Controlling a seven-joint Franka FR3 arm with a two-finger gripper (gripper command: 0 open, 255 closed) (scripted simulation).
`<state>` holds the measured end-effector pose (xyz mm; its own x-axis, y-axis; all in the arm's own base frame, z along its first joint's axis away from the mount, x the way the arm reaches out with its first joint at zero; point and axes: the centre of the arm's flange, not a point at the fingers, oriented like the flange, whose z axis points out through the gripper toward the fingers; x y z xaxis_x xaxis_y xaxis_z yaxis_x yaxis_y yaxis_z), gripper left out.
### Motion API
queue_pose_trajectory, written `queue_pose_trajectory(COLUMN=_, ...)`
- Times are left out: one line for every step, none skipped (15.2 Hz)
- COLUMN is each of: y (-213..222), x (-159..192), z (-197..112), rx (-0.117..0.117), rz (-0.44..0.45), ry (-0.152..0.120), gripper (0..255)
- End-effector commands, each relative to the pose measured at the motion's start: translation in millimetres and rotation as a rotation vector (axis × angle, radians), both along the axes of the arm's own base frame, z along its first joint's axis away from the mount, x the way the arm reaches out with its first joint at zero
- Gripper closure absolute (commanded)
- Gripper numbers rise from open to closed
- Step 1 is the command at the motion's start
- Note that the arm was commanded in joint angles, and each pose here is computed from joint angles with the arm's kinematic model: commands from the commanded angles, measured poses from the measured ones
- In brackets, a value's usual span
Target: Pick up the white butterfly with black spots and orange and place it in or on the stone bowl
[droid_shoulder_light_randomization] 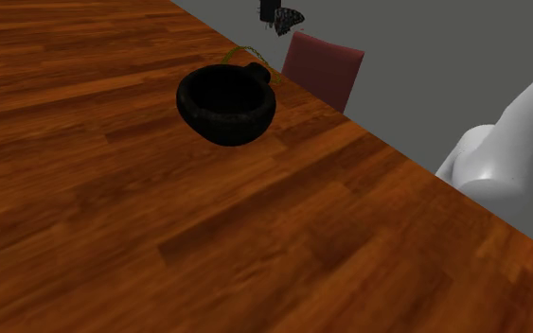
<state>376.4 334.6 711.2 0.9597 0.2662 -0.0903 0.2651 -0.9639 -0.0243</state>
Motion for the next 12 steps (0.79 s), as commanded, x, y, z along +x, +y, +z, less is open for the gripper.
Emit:
queue_pose_trajectory(y=26.0, x=1.2, z=-0.1, rx=0.001, rz=-0.002, ry=0.0, gripper=255)
queue_pose_trajectory(y=39.2, x=1.5, z=-0.1, rx=0.001, rz=-0.002, ry=0.0, gripper=255)
queue_pose_trajectory(y=52.4, x=1.9, z=0.0, rx=0.001, rz=-0.002, ry=0.0, gripper=255)
queue_pose_trajectory(y=68.0, x=2.3, z=0.1, rx=0.001, rz=-0.002, ry=0.0, gripper=255)
queue_pose_trajectory(y=68.0, x=2.3, z=-5.2, rx=0.001, rz=-0.002, ry=0.0, gripper=255)
queue_pose_trajectory(y=68.0, x=2.3, z=-10.5, rx=0.001, rz=-0.002, ry=0.0, gripper=255)
queue_pose_trajectory(y=68.0, x=2.3, z=-15.7, rx=0.001, rz=-0.002, ry=0.0, gripper=255)
queue_pose_trajectory(y=68.0, x=2.3, z=-21.0, rx=0.001, rz=-0.002, ry=0.0, gripper=255)
queue_pose_trajectory(y=68.0, x=2.3, z=-26.3, rx=0.001, rz=-0.002, ry=0.0, gripper=255)
queue_pose_trajectory(y=68.0, x=2.3, z=-31.6, rx=0.001, rz=-0.002, ry=0.0, gripper=255)
queue_pose_trajectory(y=68.0, x=2.3, z=-36.9, rx=0.001, rz=-0.002, ry=0.0, gripper=255)
queue_pose_trajectory(y=68.0, x=2.3, z=-42.1, rx=0.001, rz=-0.002, ry=0.0, gripper=255)
